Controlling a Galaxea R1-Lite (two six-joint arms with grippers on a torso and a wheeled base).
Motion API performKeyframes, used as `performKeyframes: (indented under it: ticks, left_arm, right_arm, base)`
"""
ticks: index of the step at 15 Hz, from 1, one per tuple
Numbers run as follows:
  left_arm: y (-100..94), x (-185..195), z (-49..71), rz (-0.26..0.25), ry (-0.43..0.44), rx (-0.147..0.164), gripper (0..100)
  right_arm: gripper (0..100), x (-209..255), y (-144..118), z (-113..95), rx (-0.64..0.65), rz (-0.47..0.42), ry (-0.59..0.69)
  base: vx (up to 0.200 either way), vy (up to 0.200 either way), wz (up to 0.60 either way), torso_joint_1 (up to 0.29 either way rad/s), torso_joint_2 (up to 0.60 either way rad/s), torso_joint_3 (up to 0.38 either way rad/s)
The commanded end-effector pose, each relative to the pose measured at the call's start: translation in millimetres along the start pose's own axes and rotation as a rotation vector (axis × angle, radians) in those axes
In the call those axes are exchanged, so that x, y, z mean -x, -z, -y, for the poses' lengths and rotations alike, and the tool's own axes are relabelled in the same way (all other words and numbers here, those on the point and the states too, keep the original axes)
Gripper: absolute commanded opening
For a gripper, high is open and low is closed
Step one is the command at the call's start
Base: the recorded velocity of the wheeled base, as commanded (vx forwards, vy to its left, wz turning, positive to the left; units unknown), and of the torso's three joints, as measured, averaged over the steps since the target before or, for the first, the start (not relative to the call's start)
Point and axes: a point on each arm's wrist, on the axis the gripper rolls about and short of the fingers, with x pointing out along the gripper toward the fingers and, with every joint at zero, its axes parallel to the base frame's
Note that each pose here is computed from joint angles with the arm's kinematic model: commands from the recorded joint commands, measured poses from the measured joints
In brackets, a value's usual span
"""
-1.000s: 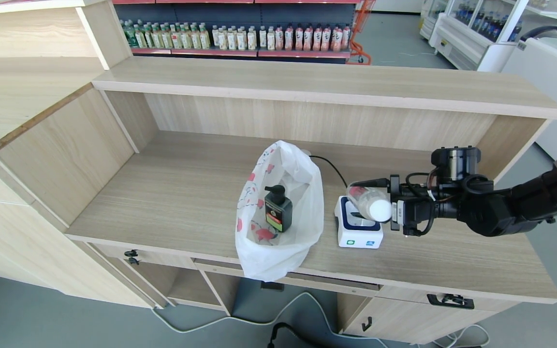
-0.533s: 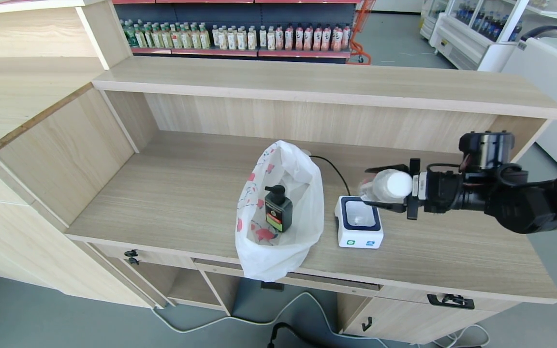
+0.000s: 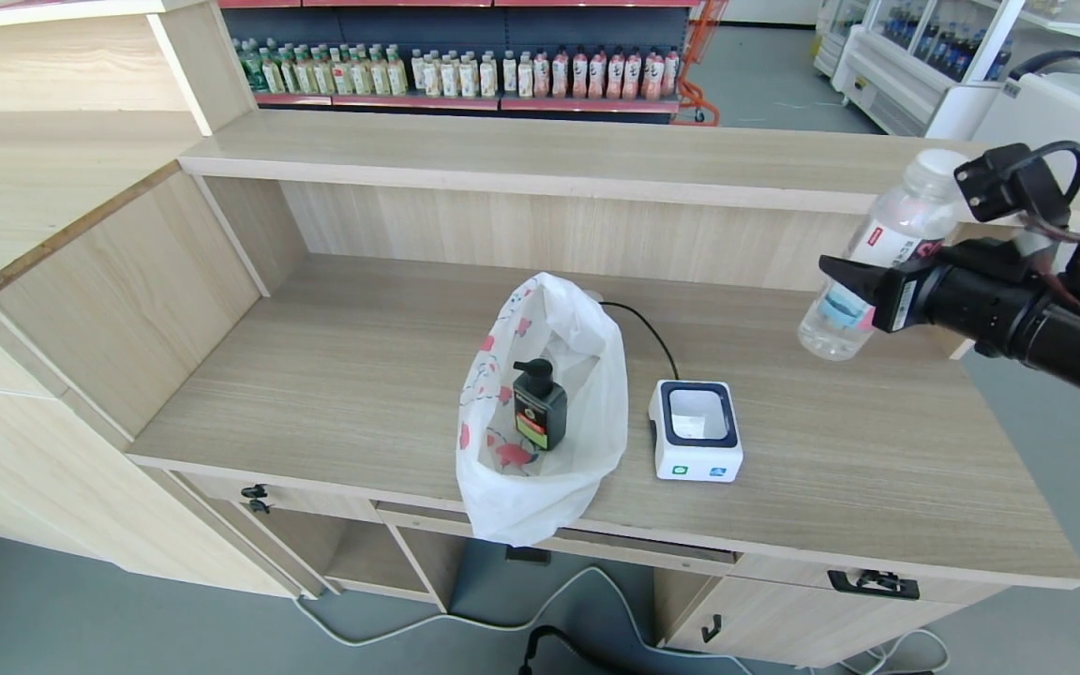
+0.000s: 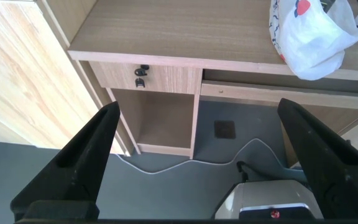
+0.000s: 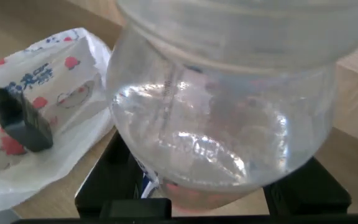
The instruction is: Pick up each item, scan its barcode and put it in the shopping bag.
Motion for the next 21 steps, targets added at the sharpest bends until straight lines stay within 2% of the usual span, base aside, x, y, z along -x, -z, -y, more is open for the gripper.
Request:
performKeyframes:
  ticks: [1,3,10,15,21]
  left_arm:
    - [0.0,0.0,0.0,0.001,0.000,0.000,100]
    - [0.0,0.0,0.0,0.001,0.000,0.000,100]
    - [0.0,0.0,0.0,0.001,0.000,-0.001,100]
    - [0.0,0.0,0.0,0.001,0.000,-0.003,100]
    - [0.0,0.0,0.0,0.001,0.000,-0.003,100]
  right_arm:
    - [0,4.6,3.3,-3.6,-0.050,0.010,0.023]
    - [0,1.5,6.4,-13.3,-0.128,0.020,-0.006]
    - [0,-8.3,14.4,-27.5,-0.137,0.008,-0.053]
    - [0,-17.9,17.7,-28.6,-0.127,0.042,-0.054]
    - [0,-22.0,23.2,-29.7,-0.129,0.031,-0.057]
  base:
    - [0.000,0.000,0.00,0.000,0.00,0.000]
    - [0.000,0.000,0.00,0.000,0.00,0.000]
    - [0.000,0.000,0.00,0.000,0.00,0.000]
    - [0.000,0.000,0.00,0.000,0.00,0.000]
    - [0.000,0.000,0.00,0.000,0.00,0.000]
